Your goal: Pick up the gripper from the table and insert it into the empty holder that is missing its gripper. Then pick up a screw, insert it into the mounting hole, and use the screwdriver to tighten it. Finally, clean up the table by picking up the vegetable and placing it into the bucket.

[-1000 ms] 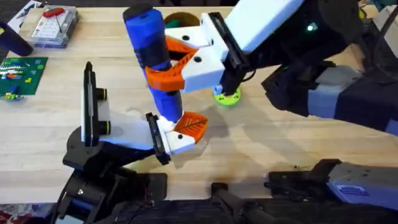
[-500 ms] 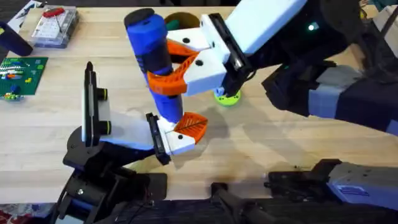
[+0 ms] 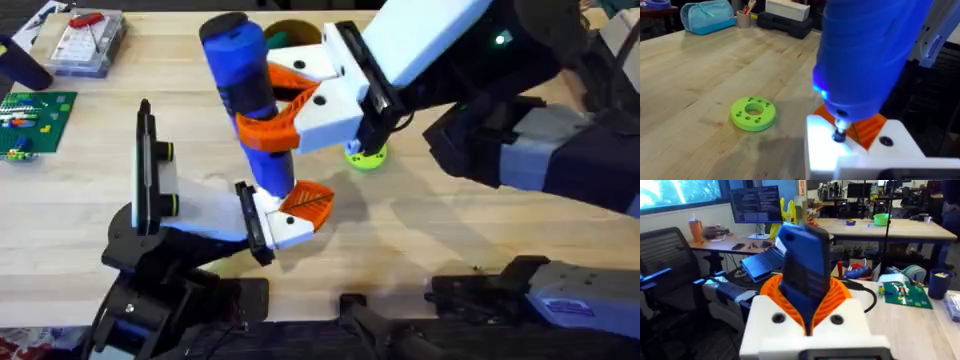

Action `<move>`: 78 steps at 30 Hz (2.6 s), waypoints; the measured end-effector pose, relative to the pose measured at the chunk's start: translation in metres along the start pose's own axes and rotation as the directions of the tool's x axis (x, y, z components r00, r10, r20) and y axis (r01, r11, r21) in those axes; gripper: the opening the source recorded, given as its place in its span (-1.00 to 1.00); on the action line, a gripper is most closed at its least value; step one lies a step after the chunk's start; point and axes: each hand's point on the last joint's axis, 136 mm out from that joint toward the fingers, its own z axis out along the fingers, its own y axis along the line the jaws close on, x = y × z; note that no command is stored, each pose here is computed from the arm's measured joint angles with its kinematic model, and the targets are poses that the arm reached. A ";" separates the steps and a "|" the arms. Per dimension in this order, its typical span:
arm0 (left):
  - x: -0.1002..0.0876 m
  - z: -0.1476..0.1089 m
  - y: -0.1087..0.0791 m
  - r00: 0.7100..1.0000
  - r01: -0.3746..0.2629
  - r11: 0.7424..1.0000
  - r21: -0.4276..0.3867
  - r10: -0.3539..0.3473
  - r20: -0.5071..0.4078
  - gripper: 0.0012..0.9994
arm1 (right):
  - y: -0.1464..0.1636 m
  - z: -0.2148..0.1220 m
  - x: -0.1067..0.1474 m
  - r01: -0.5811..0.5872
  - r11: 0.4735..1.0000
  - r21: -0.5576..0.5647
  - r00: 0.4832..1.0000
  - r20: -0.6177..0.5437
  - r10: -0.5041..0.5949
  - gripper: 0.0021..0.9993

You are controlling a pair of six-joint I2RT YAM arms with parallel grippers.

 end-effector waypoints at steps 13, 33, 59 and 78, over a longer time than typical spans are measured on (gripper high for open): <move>-0.001 0.000 0.001 1.000 -0.004 1.000 -0.004 0.004 0.002 -0.98 | 0.010 0.000 -0.006 0.059 0.997 -0.045 0.998 0.018 -0.059 -0.96; -0.001 0.000 0.001 1.000 -0.007 1.000 -0.008 0.007 0.003 -0.98 | 0.012 -0.001 -0.009 0.044 0.998 -0.055 0.999 0.024 -0.042 -0.96; -0.001 0.000 0.001 1.000 -0.007 1.000 -0.008 0.007 0.003 -0.98 | 0.001 -0.001 -0.013 0.030 1.000 0.008 0.998 0.049 -0.030 -0.96; -0.001 0.000 0.001 1.000 -0.006 1.000 -0.008 0.006 0.002 -0.98 | -0.005 0.000 -0.005 0.000 1.000 0.031 1.000 0.029 -0.001 -0.96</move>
